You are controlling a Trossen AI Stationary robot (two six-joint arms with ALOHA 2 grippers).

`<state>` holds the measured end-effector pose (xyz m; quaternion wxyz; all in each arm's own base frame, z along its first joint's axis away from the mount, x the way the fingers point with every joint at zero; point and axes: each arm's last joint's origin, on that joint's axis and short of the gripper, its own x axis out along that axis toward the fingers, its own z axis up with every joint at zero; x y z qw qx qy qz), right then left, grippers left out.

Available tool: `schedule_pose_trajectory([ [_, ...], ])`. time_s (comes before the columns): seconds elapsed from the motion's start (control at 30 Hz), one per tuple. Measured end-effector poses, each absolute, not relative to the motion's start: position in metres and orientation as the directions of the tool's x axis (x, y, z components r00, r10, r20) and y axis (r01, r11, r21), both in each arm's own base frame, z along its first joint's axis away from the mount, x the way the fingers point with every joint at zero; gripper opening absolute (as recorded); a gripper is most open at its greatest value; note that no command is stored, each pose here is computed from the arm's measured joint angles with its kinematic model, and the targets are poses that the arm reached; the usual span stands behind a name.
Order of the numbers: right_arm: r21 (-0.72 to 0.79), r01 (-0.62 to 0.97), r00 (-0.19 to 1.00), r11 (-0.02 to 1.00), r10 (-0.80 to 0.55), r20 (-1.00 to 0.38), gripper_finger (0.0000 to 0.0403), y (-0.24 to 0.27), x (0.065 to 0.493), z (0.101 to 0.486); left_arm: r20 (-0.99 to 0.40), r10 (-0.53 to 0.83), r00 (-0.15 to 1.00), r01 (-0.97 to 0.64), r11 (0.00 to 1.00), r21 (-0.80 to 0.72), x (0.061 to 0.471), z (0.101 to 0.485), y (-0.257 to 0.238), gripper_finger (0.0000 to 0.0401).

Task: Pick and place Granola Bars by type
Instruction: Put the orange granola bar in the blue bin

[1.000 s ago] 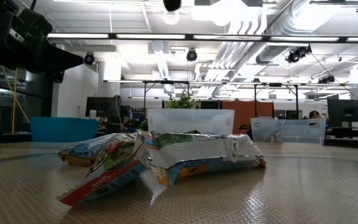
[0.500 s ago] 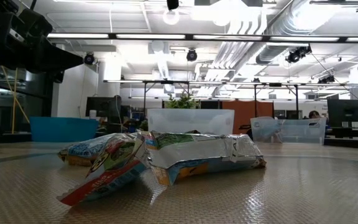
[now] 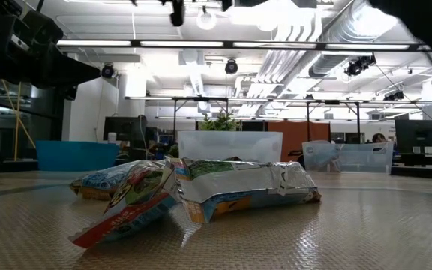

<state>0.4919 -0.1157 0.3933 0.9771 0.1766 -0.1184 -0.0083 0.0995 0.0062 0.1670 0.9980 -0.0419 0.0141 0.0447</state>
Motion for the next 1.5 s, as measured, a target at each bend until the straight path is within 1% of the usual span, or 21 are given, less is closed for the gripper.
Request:
schedule_pose_trajectory([
  [0.13,0.359,-0.041,0.967,0.933,-0.053,0.248,0.0055,-0.136,0.516,0.387,-0.032,0.088,0.996,-0.091,0.992,-0.082,0.099,0.167,0.006,0.0001],
  [0.2,0.374,-0.050,0.964,0.926,-0.053,0.260,0.0055,-0.146,0.525,0.373,-0.032,0.088,0.996,-0.091,0.992,-0.082,0.099,0.167,0.006,0.0001],
  [0.23,0.390,-0.057,0.954,0.919,-0.064,0.292,0.0055,-0.152,0.526,0.363,-0.033,0.088,0.996,-0.091,0.992,-0.082,0.100,0.167,0.006,0.0001],
  [0.27,0.423,-0.049,0.955,0.905,-0.081,0.285,0.0055,-0.159,0.526,0.353,-0.033,0.088,0.996,-0.090,0.993,-0.082,0.100,0.167,0.006,0.0001],
  [0.33,0.476,0.010,0.961,0.880,-0.140,0.239,0.0055,-0.174,0.524,0.335,-0.034,0.088,0.996,-0.091,0.992,-0.082,0.100,0.167,0.006,0.0001],
  [0.43,0.500,0.077,0.963,0.862,-0.194,0.186,0.0055,-0.194,0.519,0.315,-0.034,0.088,0.996,-0.090,0.993,-0.082,0.100,0.167,0.006,0.0001],
  [0.63,0.514,0.151,0.953,0.845,-0.262,0.150,0.0054,-0.218,0.511,0.301,-0.034,0.088,0.996,-0.091,0.993,-0.082,0.100,0.167,0.006,0.0001],
  [0.83,0.529,0.182,0.931,0.829,-0.319,0.180,0.0044,-0.229,0.517,0.284,-0.034,0.088,0.996,-0.091,0.992,-0.082,0.100,0.167,0.006,0.0001],
  [1.1,0.582,0.116,0.947,0.805,-0.267,0.181,0.0047,-0.228,0.541,0.249,-0.034,0.088,0.996,-0.091,0.992,-0.082,0.100,0.167,0.006,0.0001],
  [1.3,0.597,0.068,0.951,0.800,-0.233,0.204,0.0042,-0.218,0.557,0.238,-0.034,0.088,0.996,-0.091,0.992,-0.082,0.100,0.167,0.006,0.0001],
  [1.5,0.608,0.049,0.960,0.792,-0.206,0.191,0.0045,-0.212,0.560,0.232,-0.034,0.088,0.996,-0.091,0.992,-0.082,0.100,0.167,0.006,0.0001],
])
